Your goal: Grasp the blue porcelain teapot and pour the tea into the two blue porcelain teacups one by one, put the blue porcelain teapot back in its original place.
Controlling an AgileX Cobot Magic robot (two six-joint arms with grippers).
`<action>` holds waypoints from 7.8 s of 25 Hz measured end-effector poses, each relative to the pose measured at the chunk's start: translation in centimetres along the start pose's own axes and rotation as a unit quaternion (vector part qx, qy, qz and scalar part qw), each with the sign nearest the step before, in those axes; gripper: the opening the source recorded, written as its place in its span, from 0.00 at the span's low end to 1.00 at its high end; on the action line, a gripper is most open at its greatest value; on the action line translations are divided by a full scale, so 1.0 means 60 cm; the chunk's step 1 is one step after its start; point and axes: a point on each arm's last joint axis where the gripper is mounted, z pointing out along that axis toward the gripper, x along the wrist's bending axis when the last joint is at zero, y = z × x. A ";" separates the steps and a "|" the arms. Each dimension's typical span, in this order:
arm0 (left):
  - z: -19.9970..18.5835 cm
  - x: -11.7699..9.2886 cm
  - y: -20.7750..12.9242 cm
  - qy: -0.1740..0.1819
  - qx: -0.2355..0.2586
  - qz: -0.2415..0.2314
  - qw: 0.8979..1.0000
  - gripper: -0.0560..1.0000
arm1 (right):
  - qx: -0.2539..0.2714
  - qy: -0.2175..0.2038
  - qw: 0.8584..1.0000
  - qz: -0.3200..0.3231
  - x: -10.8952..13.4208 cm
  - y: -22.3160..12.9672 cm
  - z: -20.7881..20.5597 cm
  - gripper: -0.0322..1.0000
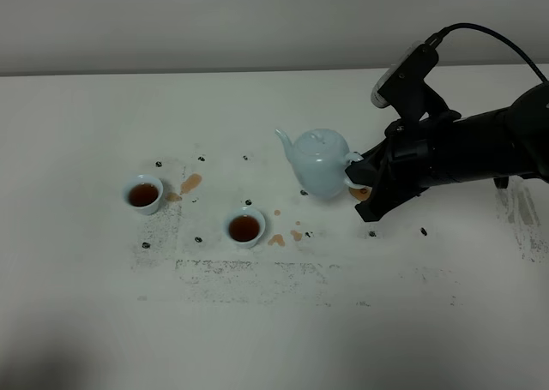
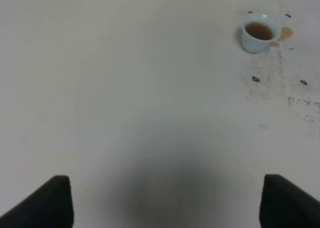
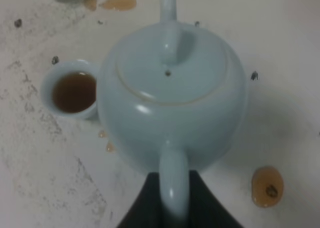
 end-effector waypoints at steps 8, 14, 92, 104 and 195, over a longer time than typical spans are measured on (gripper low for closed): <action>0.000 0.000 0.000 0.000 0.000 0.000 1.000 0.74 | 0.001 -0.004 1.000 0.019 0.001 -0.011 -0.006 0.07; 0.000 0.000 0.000 0.000 0.000 0.000 1.000 0.74 | -0.004 -0.046 0.998 0.043 0.006 -0.029 -0.029 0.07; 0.000 0.000 0.000 0.000 0.000 0.000 1.000 0.74 | -0.134 -0.166 0.958 0.194 0.072 -0.188 0.024 0.07; 0.000 0.000 0.000 0.000 0.000 0.000 1.000 0.74 | -0.122 -0.164 0.961 0.188 0.080 -0.229 0.041 0.07; 0.000 0.000 0.000 0.000 0.000 0.000 1.000 0.74 | -0.248 -0.257 0.911 0.207 0.091 -0.262 -0.047 0.59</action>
